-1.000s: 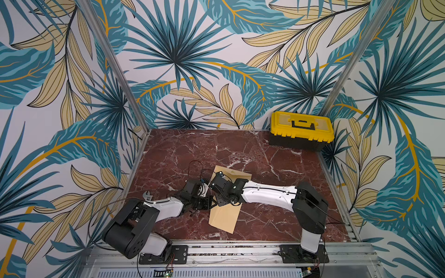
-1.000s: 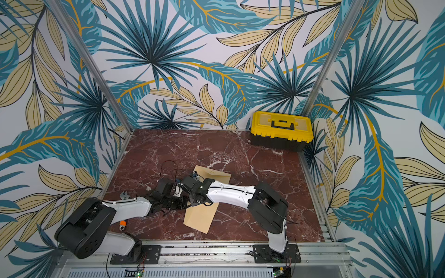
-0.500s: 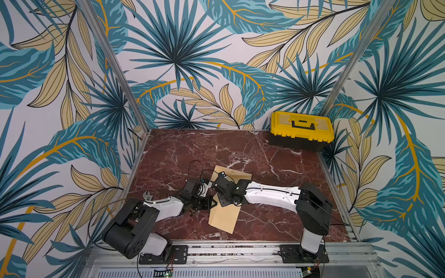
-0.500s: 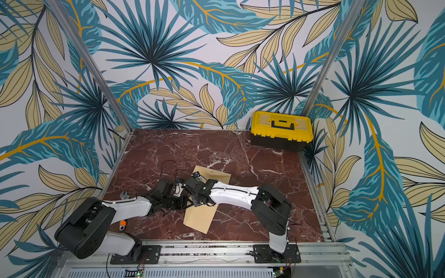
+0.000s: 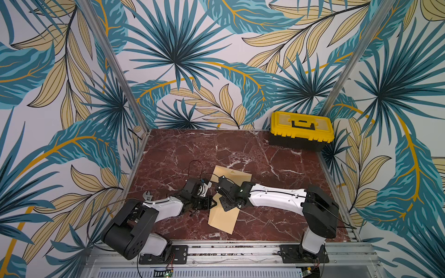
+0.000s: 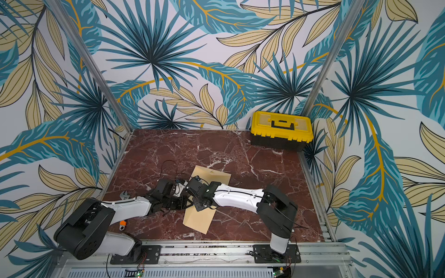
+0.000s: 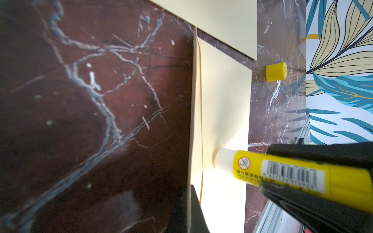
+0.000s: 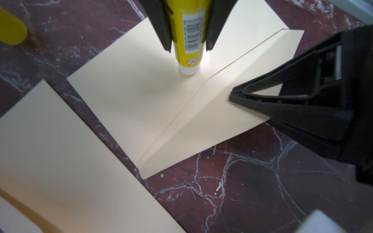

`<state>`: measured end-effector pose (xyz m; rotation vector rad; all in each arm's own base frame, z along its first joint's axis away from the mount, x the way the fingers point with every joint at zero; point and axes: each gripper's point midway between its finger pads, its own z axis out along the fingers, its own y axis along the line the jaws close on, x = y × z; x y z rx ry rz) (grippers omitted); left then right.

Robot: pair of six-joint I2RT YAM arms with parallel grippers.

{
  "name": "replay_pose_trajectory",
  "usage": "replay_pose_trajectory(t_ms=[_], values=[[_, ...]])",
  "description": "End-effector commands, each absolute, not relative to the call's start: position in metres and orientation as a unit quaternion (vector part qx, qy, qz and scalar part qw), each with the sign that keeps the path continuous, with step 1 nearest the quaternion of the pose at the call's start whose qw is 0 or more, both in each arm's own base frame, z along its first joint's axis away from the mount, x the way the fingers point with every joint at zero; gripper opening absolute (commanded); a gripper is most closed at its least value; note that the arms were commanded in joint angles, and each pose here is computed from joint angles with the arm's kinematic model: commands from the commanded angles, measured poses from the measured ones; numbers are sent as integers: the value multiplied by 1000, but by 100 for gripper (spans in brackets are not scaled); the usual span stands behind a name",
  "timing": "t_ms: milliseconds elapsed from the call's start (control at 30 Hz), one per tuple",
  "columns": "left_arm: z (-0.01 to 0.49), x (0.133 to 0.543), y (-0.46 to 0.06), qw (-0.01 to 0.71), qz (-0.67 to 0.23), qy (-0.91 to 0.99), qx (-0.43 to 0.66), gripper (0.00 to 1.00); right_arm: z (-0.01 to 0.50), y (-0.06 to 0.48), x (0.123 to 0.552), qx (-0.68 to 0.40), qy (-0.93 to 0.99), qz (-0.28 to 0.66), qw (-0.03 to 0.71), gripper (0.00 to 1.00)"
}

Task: Seal the envelope with a glue stick
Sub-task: Apply the envelope at the center of the board.

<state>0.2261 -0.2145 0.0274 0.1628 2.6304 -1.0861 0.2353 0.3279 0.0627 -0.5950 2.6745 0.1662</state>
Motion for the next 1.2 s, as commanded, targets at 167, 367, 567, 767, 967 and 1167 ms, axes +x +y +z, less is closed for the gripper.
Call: replay_pose_trajectory(t_ms=[167,367,567,767,967,1167], values=[[34,232,-214,153,-375,913,59,0,23,330,229,-203,966,32,154,0],[34,233,-214,153,-371,914,62,0,15,313,194,-238,965,43,99,0],[32,234,-215,151,-371,914,62,0,14,274,191,-246,964,-21,98,0],[32,233,-214,150,-370,915,61,0,22,271,231,-189,966,-75,160,0],[33,233,-214,149,-368,916,63,0,20,297,239,-176,970,-47,161,0],[34,234,-215,149,-366,916,64,0,8,285,202,-190,977,-6,93,0]])
